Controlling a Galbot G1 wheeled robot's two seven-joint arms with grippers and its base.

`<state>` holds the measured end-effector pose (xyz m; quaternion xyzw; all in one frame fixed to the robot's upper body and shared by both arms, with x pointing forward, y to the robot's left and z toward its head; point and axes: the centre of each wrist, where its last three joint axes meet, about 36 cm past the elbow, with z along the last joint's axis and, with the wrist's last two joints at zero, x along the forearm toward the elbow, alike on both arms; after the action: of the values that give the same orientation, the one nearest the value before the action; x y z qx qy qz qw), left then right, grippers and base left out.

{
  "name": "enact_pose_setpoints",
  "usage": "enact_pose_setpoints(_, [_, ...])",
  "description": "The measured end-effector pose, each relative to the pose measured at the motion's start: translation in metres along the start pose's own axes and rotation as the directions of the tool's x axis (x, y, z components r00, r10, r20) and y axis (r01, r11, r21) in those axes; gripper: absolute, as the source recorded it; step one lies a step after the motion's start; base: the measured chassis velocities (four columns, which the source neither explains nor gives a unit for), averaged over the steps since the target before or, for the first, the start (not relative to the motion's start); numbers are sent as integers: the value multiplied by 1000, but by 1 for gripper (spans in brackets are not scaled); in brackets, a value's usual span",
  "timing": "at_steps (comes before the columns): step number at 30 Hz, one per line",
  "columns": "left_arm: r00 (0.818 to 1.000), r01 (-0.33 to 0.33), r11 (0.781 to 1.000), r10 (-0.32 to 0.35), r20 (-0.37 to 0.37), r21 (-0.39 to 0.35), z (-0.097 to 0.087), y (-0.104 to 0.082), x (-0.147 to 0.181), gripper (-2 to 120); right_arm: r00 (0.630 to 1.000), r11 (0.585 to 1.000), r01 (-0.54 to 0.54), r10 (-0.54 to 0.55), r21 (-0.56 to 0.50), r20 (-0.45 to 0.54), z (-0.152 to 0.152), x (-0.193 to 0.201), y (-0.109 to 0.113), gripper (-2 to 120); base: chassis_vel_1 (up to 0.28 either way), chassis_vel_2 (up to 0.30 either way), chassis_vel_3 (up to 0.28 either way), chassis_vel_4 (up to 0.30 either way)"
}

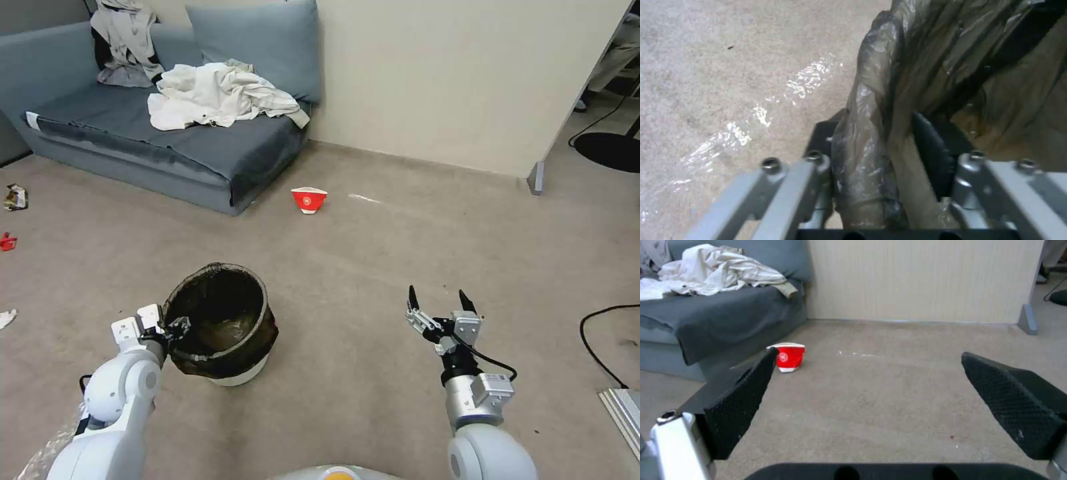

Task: Pick up the trash can from the floor.

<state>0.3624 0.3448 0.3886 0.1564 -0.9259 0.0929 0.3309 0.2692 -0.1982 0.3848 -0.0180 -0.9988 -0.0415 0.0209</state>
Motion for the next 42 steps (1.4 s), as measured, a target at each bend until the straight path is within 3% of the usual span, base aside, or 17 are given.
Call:
enact_pose_setpoints(6, [1000, 0, 1000, 0, 16, 6, 4, 0, -1, 12, 1000, 1000, -5, 5, 2, -1, 0, 1, -1, 100, 0, 0, 0, 0])
enact_pose_setpoints(9, [1000, -5, 1000, 5, 20, 9, 6, 0, 0, 8, 1000, 1000, -7, 7, 3, -2, 0, 1, -2, 100, 0, 0, 0, 0])
enact_pose_setpoints(16, [999, -16, 1000, 16, 38, 23, 10, 2, 8, 7, 1000, 1000, -8, 8, 1, 0, -1, 1, -1, 100, 0, 0, 0, 0])
enact_pose_setpoints(23, [985, -75, 994, 62, 159, 75, 11, 3, 29, 4, 1000, 1000, -15, 15, 0, 8, -4, -1, -1, 100, 0, 0, 0, 0])
enact_pose_setpoints(26, [981, -92, 992, 77, 178, 82, 10, 3, 35, 4, 1000, 1000, -15, 15, 0, 6, -4, -1, -2, 100, 0, 0, 0, 0])
enact_pose_setpoints(27, [969, -135, 987, 113, 217, 88, 5, 2, 49, 4, 1000, 1000, -15, 15, 1, 3, -5, -2, -1, 100, 0, 0, 0, 0])
enact_pose_setpoints(28, [969, -135, 987, 113, 217, 88, 5, 2, 49, 4, 1000, 1000, -15, 15, 1, 3, -5, -2, -1, 100, 0, 0, 0, 0])
enact_pose_setpoints(31, [941, -206, 975, 173, 290, 87, -3, -1, 74, 4, 1000, 1000, -17, 17, -1, 1, -5, -3, -1, 100, 0, 0, 0, 0])
enact_pose_setpoints(32, [941, -206, 975, 173, 290, 87, -3, -1, 74, 4, 1000, 1000, -17, 17, -1, 1, -5, -3, -1, 100, 0, 0, 0, 0])
enact_pose_setpoints(35, [904, -263, 962, 220, 367, 71, -4, -6, 94, 4, 1000, 1000, -18, 18, -4, 0, -5, -3, 0, 100, 0, 0, 0, 0])
enact_pose_setpoints(36, [904, -263, 962, 220, 367, 71, -4, -6, 94, 4, 1000, 1000, -18, 18, -4, 0, -5, -3, 0, 100, 0, 0, 0, 0])
enact_pose_setpoints(40, [848, -301, 953, 249, 468, 38, 0, -17, 112, 4, 1000, 1000, -20, 20, -7, 2, -6, -3, 1, 100, 0, 0, 0, 0])
enact_pose_setpoints(41, [848, -301, 953, 249, 468, 38, 0, -17, 112, 4, 1000, 1000, -20, 20, -7, 2, -6, -3, 1, 100, 0, 0, 0, 0])
enact_pose_setpoints(42, [832, -314, 949, 261, 489, 28, 1, -20, 116, 4, 1000, 1000, -20, 20, -8, 4, -7, -3, 1, 100, 0, 0, 0, 0])
